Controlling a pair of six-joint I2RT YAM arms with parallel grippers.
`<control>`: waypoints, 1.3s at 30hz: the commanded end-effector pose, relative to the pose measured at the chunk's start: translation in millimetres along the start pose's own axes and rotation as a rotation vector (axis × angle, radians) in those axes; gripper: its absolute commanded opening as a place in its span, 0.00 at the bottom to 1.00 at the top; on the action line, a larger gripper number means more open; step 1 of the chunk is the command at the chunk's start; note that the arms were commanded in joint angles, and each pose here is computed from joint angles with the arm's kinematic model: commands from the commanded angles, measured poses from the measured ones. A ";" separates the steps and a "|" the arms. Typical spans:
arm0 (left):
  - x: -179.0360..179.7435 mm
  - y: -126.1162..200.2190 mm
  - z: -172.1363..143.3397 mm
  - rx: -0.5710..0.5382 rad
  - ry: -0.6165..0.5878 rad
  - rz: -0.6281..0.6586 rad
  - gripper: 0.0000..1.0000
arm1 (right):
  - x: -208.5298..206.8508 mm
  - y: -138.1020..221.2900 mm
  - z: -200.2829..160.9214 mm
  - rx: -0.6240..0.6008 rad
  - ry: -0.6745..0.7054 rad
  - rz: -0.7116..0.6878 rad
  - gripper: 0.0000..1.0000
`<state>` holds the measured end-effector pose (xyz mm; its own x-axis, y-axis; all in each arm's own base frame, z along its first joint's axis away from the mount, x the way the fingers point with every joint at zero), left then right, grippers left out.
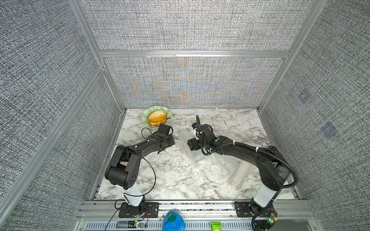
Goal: Unwrap the vase from the bubble wrap
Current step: Unwrap the bubble wrap at the center of the board.
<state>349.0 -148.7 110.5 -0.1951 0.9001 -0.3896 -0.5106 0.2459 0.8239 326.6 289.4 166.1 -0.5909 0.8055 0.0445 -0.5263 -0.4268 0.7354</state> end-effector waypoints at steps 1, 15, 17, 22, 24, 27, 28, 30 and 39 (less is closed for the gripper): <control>0.2 -3.8 3.3 -0.009 0.004 -0.025 0.00 | 6.0 -11.6 -14.2 0.147 0.113 0.104 0.88; 7.9 -3.1 23.0 -0.044 0.019 0.008 0.00 | 11.7 -51.5 -12.9 0.305 0.009 0.054 0.77; 4.9 1.0 30.2 -0.057 0.010 0.018 0.00 | 12.2 -49.5 -12.3 0.300 -0.050 0.018 0.70; -2.3 18.8 42.3 -0.081 -0.002 0.036 0.00 | 18.6 -42.4 -13.2 0.275 -0.226 -0.079 0.62; -2.3 27.8 44.9 -0.096 -0.001 0.050 0.00 | 19.2 -39.3 -15.2 0.259 -0.290 -0.117 0.60; -0.3 41.9 44.9 -0.109 -0.001 0.071 0.00 | 18.0 -36.2 -16.0 0.251 -0.371 -0.152 0.57; 1.1 46.7 43.2 -0.112 0.001 0.075 0.00 | 18.7 -33.7 -14.9 0.243 -0.394 -0.158 0.56; 2.7 57.5 41.5 -0.121 0.006 0.077 0.84 | 21.6 -29.0 -12.2 0.217 -0.435 -0.166 0.56; 3.8 91.7 31.9 -0.154 -0.018 0.021 0.99 | 31.9 -19.3 -17.7 0.198 -0.590 -0.223 0.56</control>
<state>335.5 -110.4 193.5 -0.2263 0.9068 -0.3556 -0.6297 0.1423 0.7637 307.6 320.5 138.3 -0.1303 0.9761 0.1740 -0.4215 -0.2134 0.8814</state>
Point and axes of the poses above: each gripper's point midway between its finger pads, its own y axis back along the fingers, its own x axis along the line the jaws close on, z = x × y, the point moved 7 cm from there along y, back along the fingers, and after that the axes turned 5 degrees about y, right-handed, at the moved point
